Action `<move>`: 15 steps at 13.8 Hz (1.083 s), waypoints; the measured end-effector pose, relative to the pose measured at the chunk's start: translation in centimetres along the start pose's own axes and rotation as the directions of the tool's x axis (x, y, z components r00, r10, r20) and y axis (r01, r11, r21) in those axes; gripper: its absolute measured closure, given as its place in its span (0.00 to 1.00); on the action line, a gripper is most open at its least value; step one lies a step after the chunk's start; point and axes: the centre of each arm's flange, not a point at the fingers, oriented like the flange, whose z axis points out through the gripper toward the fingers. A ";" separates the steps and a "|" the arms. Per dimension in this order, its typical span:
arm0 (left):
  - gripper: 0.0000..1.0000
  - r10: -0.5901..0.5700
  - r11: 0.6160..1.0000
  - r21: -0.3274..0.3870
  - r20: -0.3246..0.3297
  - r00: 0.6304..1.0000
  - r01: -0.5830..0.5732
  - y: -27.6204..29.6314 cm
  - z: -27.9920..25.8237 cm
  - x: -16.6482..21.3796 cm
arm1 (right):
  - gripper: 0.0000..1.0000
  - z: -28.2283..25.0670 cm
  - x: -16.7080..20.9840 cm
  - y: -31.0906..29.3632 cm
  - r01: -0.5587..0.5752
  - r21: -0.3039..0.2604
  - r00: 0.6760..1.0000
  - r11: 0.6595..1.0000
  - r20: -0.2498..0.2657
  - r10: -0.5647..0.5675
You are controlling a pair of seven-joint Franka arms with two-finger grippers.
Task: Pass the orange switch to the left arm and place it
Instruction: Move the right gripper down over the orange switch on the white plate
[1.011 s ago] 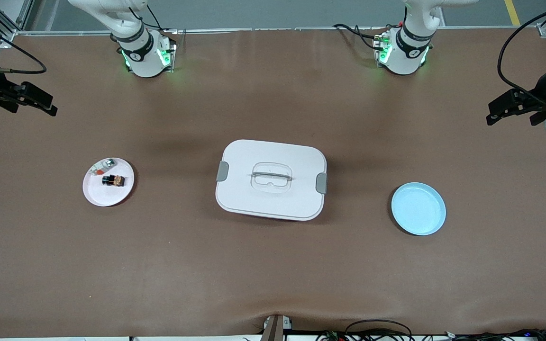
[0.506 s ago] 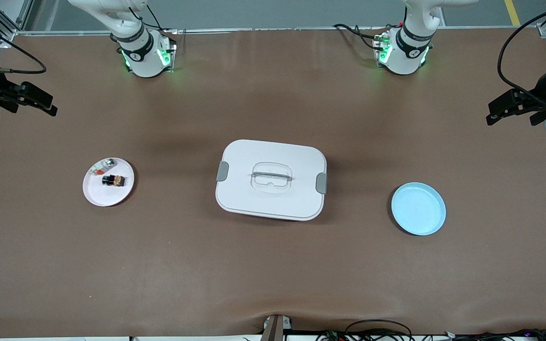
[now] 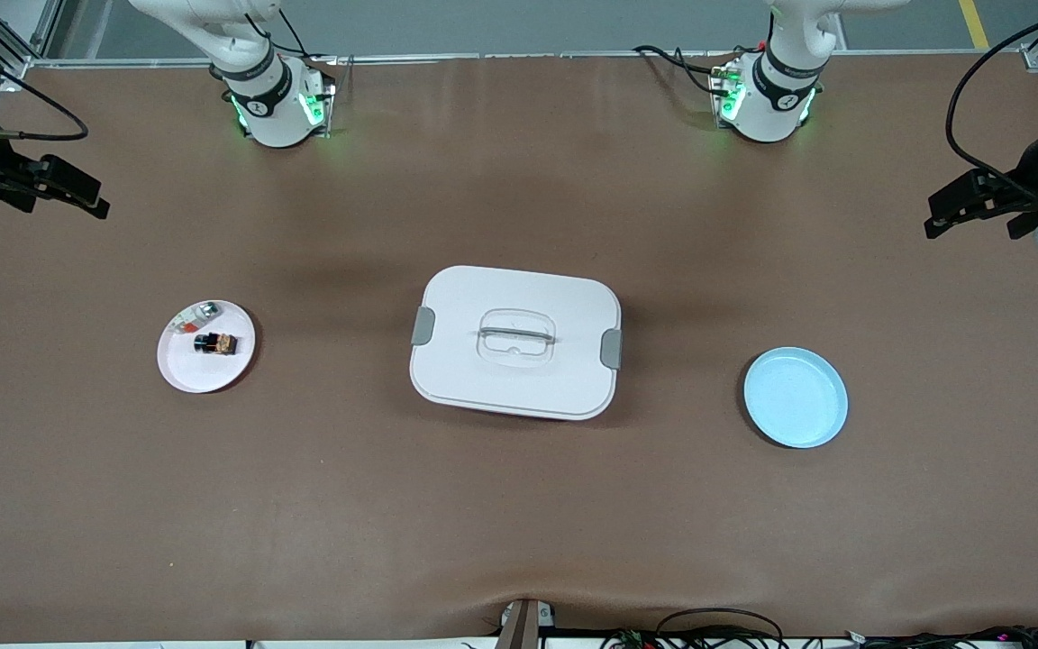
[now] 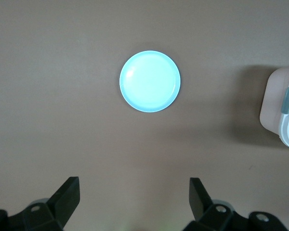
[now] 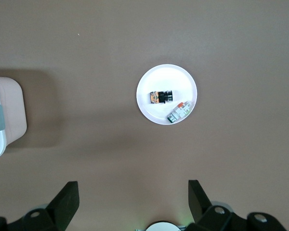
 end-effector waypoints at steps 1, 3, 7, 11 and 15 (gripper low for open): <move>0.00 0.000 1.000 0.000 0.000 1.000 0.000 0.0 0.0 0.0 | 0.00 0.3 0.2 0.1 -0.002 0.000 1.000 1.000 0.009 0.002; 0.00 0.000 1.000 0.000 0.000 1.000 0.000 0.0 0.0 0.0 | 0.00 2.1 1.2 0.3 -0.005 -0.002 0.999 1.000 0.051 0.005; 0.00 0.001 1.000 0.000 -0.001 1.000 -0.001 0.0 0.0 0.0 | 0.00 8.8 4.9 0.6 -0.013 -0.004 0.985 1.000 0.170 0.013; 0.00 0.000 1.000 0.000 -0.001 1.000 0.000 0.0 0.0 0.0 | 0.00 11.3 6.3 1.7 -0.033 -0.003 0.976 0.999 0.217 0.032; 0.00 0.001 1.000 0.000 -0.001 1.000 -0.001 0.0 0.0 0.0 | 0.00 13.0 7.2 3.3 -0.062 -0.001 0.970 0.998 0.235 0.060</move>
